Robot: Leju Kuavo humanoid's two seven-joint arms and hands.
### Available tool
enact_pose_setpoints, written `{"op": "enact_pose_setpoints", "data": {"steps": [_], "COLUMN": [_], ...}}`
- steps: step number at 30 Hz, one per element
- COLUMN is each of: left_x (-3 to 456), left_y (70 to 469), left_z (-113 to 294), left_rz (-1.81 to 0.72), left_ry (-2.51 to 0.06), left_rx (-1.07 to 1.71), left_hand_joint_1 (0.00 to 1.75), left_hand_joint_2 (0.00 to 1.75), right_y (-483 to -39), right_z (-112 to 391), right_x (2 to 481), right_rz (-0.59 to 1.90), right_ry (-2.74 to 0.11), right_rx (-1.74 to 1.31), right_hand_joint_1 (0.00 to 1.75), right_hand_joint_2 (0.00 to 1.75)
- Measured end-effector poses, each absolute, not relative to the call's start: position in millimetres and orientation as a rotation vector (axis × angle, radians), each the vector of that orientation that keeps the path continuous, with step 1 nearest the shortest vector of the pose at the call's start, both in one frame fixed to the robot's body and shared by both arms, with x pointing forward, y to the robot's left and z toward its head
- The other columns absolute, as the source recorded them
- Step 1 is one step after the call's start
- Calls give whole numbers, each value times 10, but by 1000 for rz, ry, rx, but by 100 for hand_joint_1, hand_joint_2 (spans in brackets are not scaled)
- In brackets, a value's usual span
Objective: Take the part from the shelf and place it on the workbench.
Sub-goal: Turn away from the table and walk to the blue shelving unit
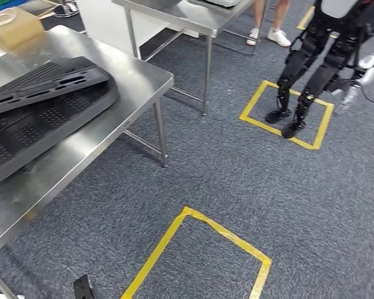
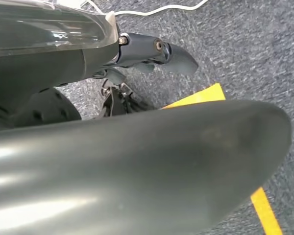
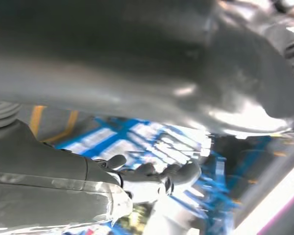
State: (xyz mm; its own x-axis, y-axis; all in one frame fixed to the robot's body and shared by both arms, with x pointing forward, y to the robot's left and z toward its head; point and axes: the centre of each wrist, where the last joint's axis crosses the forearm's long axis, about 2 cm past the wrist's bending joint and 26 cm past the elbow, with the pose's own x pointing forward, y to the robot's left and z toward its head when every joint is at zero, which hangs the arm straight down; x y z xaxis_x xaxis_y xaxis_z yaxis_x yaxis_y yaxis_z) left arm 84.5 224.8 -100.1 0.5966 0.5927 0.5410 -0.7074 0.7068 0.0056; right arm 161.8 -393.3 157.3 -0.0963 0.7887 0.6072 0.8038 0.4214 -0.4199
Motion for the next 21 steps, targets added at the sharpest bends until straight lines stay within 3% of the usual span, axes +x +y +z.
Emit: {"op": "enact_pose_setpoints", "data": {"steps": [6,10,15,21], "left_x": [805,787,779,732], "left_y": [2270,2275,2277,2287], "left_z": [-1011,-1014,-1016,-1024], "left_rz": [764,769,777,785], "left_ry": [-521,-514,-512,-501], "left_rx": [244,253,261,284], "left_hand_joint_1": [0,0,0,0], "left_hand_joint_2": [0,0,0,0], "right_y": [-4816,-5155,-5040,-4453], "right_z": [1038,439,-110,-673], "right_x": [1246,745,453,254], "right_rz": [-65,-245,-444,-592], "right_ry": [-1524,-1159,-846,-428], "right_rx": [-1439,-1506,-1431,-1213], "right_hand_joint_1": [0,0,0,0], "right_hand_joint_2": [0,0,0,0]}}
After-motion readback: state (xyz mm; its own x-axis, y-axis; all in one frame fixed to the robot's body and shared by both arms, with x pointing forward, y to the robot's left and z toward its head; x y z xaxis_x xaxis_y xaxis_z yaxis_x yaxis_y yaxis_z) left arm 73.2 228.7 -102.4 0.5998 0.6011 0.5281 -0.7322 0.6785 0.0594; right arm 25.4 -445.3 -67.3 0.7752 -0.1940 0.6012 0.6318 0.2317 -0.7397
